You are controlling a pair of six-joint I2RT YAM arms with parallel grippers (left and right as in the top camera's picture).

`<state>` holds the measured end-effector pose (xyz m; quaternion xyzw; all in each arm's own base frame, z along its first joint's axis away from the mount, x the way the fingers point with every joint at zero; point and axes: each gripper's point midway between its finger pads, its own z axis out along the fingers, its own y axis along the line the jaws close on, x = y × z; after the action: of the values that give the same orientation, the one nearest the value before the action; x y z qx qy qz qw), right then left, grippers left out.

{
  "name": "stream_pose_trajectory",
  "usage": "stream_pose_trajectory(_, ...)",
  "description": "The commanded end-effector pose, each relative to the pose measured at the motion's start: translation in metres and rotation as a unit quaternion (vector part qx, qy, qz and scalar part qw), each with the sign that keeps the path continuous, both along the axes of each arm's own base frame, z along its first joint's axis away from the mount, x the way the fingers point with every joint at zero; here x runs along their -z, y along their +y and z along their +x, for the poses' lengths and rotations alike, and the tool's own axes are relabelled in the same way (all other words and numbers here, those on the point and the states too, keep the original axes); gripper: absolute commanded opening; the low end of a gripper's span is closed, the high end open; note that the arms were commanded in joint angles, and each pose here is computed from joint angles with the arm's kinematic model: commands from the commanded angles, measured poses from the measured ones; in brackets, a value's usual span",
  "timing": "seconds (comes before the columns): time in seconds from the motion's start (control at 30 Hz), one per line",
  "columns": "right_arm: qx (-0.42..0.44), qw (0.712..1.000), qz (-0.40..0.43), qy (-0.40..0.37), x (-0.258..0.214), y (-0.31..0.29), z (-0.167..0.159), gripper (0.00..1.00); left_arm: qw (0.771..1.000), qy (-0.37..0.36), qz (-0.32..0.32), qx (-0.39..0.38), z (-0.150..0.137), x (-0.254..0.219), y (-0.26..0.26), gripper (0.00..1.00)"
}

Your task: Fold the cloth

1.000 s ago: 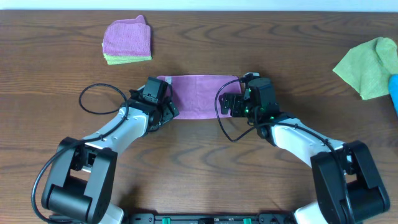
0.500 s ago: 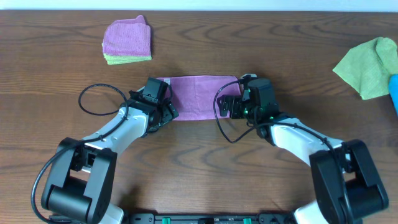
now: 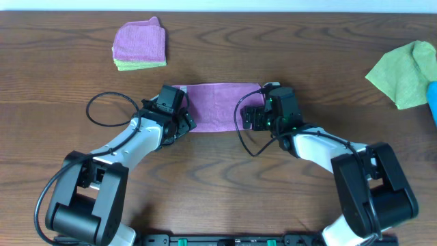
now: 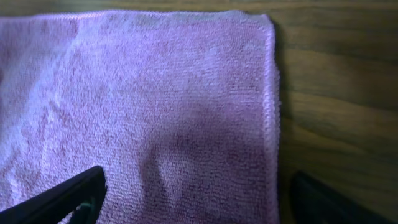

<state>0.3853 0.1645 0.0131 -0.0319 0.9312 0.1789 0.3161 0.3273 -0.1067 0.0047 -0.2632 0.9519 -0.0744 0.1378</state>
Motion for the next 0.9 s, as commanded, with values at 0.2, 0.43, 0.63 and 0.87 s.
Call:
stream_pose_trajectory(0.2,-0.003,0.999,0.008,0.034,0.025,0.004,-0.005,0.60,1.000,0.001,-0.003,-0.002,0.000,0.000,-0.002,0.95)
stream_pose_trajectory(0.43,-0.004,1.000,0.012,0.022,0.020,0.006,0.001,0.03,1.000,0.001,-0.003,-0.002,0.000,0.000,-0.002,0.95)
stream_pose_trajectory(0.63,-0.009,1.000,0.021,0.001,-0.004,0.013,0.012,0.02,1.000,0.002,0.000,0.009,-0.001,-0.001,-0.002,0.95)
stream_pose_trajectory(0.87,-0.042,0.999,0.017,-0.012,-0.040,0.032,0.016,0.01,1.000,-0.016,-0.006,0.009,0.002,-0.014,-0.003,0.95)
